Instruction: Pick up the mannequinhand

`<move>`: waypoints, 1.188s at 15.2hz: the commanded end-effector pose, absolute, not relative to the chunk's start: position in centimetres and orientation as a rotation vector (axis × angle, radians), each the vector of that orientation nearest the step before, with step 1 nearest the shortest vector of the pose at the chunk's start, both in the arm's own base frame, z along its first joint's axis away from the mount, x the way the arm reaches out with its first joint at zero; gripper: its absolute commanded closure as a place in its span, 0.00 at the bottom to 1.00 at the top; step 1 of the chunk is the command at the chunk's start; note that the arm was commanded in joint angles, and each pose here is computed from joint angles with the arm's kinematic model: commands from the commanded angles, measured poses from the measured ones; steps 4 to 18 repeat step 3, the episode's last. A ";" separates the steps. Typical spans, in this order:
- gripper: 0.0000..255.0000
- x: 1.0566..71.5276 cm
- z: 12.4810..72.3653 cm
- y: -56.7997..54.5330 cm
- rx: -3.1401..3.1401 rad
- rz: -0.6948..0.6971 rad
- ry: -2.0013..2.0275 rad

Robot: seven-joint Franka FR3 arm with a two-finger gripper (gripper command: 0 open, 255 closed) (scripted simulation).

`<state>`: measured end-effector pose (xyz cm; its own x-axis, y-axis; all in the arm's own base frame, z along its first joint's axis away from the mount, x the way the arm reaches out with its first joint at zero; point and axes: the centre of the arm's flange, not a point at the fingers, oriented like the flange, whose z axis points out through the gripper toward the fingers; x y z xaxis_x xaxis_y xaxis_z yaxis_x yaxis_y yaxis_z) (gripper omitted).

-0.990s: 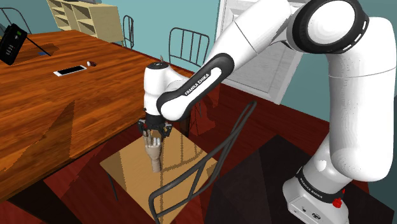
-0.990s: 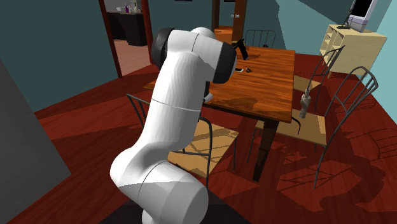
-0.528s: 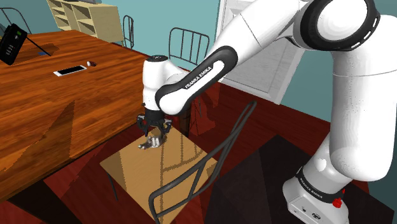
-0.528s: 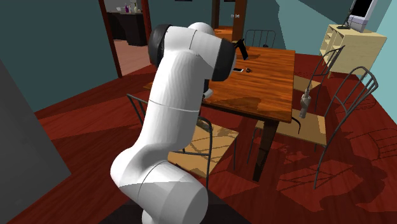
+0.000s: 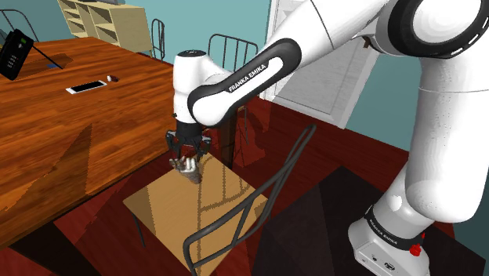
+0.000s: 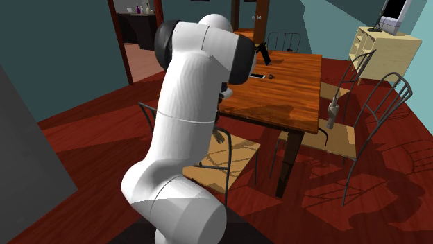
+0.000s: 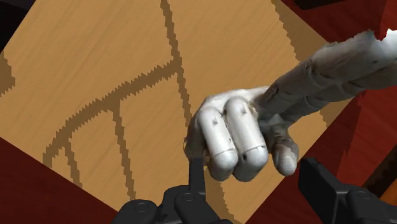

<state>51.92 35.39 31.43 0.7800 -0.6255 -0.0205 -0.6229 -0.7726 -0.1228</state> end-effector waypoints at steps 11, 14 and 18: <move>1.00 51.9 32.6 35.4 -2.847 -0.032 1.003; 1.00 51.9 32.6 35.4 -2.847 -0.032 1.003; 1.00 51.9 32.6 35.4 -2.847 -0.032 1.003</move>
